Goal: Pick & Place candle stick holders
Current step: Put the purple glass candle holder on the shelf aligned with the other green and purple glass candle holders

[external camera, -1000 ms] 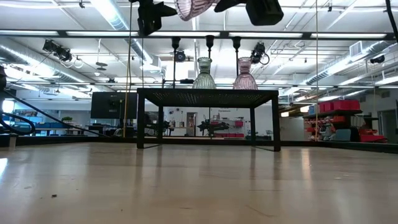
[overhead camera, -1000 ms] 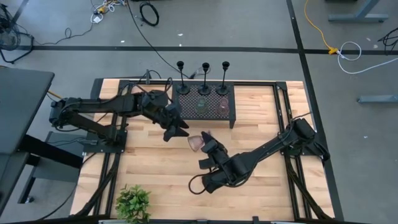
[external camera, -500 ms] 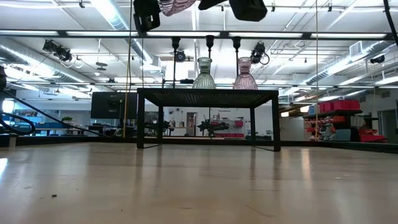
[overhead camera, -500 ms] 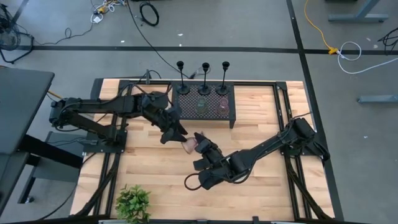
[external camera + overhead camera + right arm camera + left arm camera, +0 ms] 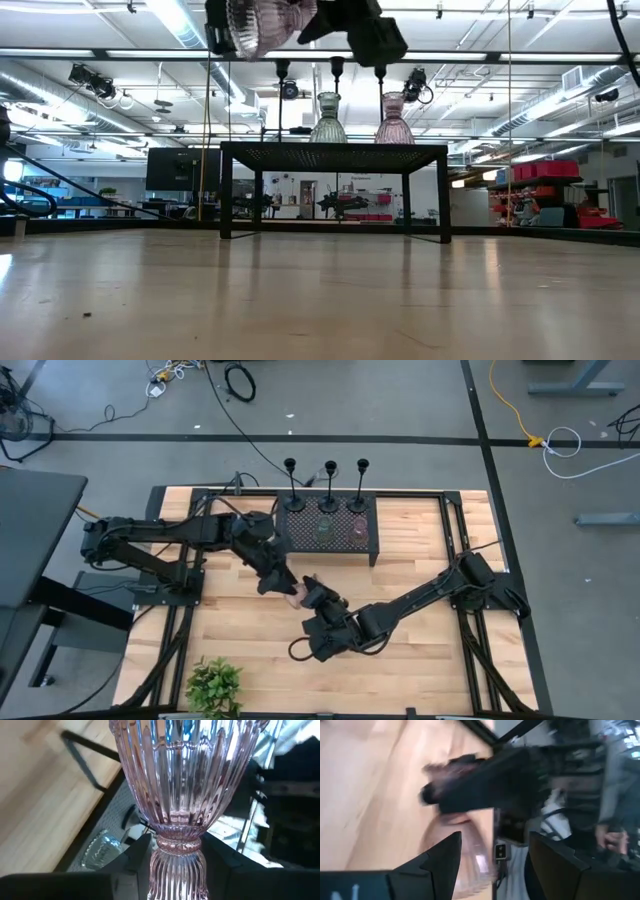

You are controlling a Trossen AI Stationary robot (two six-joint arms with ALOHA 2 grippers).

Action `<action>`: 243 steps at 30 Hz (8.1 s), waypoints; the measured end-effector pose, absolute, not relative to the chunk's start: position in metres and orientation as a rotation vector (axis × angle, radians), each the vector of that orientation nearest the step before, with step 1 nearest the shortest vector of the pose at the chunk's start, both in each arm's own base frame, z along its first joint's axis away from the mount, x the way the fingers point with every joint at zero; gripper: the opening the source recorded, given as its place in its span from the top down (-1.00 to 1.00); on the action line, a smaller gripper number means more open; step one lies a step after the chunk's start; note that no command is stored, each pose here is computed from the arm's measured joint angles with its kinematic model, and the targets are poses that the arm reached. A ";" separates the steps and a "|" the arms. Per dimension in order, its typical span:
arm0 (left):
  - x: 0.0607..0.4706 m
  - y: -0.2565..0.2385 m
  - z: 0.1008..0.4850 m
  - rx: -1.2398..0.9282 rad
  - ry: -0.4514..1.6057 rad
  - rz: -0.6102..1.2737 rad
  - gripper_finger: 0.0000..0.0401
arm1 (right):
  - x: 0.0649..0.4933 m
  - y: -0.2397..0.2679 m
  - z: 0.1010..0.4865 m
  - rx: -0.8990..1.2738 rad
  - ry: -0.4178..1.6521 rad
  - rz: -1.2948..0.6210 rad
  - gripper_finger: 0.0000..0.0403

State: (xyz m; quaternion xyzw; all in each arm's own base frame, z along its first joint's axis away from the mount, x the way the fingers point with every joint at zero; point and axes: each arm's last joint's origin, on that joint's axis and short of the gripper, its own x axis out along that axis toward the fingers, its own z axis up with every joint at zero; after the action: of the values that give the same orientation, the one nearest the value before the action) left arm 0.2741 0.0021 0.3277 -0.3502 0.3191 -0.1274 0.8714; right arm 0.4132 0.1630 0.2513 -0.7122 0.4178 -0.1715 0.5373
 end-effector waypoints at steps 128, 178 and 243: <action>0.310 -0.013 0.300 -0.897 0.738 -0.296 -0.39 | 0.416 0.156 0.265 -1.643 0.991 -0.509 0.38; 0.229 0.023 0.353 -0.375 0.532 0.116 0.40 | 0.365 0.124 0.240 -1.053 0.996 -0.777 -0.02; 0.217 0.094 0.217 -0.017 0.137 0.166 0.40 | 0.290 0.177 0.179 0.006 0.973 -0.863 -0.02</action>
State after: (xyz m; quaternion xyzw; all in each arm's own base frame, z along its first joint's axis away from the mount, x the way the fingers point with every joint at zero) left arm 0.2168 0.0940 0.2168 -0.0085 0.0684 0.0826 0.9942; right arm 0.2900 0.1770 0.1788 0.0026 0.4530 -0.4016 0.7959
